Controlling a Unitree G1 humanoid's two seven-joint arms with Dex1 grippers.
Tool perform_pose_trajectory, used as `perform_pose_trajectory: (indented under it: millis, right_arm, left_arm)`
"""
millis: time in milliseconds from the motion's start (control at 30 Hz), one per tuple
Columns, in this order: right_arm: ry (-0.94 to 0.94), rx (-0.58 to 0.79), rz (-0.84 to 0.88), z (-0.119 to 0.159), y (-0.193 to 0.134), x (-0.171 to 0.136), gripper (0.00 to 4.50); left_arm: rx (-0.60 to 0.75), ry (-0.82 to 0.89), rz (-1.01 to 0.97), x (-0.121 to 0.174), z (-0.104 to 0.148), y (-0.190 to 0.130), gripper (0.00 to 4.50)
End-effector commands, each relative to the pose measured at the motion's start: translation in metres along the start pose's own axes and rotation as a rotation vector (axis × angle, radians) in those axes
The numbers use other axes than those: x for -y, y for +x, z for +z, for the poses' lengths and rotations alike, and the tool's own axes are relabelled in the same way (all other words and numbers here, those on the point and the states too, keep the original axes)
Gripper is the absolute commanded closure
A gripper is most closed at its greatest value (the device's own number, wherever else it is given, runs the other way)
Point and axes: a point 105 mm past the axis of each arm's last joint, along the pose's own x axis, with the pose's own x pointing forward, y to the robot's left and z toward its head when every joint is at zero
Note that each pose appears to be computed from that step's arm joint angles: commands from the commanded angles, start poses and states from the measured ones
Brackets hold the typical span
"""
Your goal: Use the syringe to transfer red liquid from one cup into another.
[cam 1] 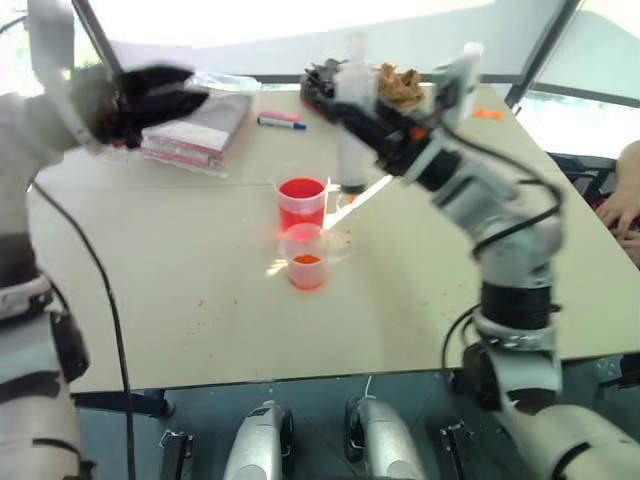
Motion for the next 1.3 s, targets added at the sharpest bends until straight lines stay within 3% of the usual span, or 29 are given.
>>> perform_pose_trajectory:
  millis: [33,100,200,533,733,933,1100,1200,1300]
  right_arm:
    - [0.120,-0.203,-0.076,-0.010,-0.017,0.019,3.04]
    - [0.189,-0.343,-0.136,-0.030,-0.027,0.033,3.04]
    - [0.247,-0.513,-0.249,-0.060,-0.042,0.052,3.04]
    - [0.443,-0.750,-0.438,-0.132,-0.059,0.078,3.04]
    - [0.448,-0.800,-0.489,-0.144,-0.065,0.084,0.03]
    - [0.273,-0.750,-0.471,-0.122,-0.074,0.094,0.03]
    - [-0.019,-0.443,-0.322,-0.060,-0.097,0.093,0.03]
    - [-0.272,-0.360,-0.299,-0.057,-0.117,0.088,0.03]
    - [-0.275,-0.240,-0.412,-0.071,-0.140,0.096,0.03]
  left_arm:
    - [-0.071,-0.032,0.071,0.022,-0.032,-0.015,1.97]
    - [-0.118,-0.047,0.142,0.033,-0.062,-0.023,1.97]
    - [-0.121,-0.061,0.248,0.041,-0.085,-0.030,1.97]
    - [-0.068,-0.073,0.691,0.026,-0.130,-0.040,1.97]
    - [-0.083,-0.105,0.759,0.032,-0.151,-0.036,1.93]
    - [-0.080,-0.109,0.776,0.033,-0.153,-0.036,1.93]
    - [-0.089,-0.125,0.787,0.037,-0.155,-0.044,1.93]
    - [-0.099,-0.137,0.756,0.043,-0.158,-0.041,1.93]
    - [-0.098,-0.164,0.712,0.049,-0.162,-0.034,1.93]
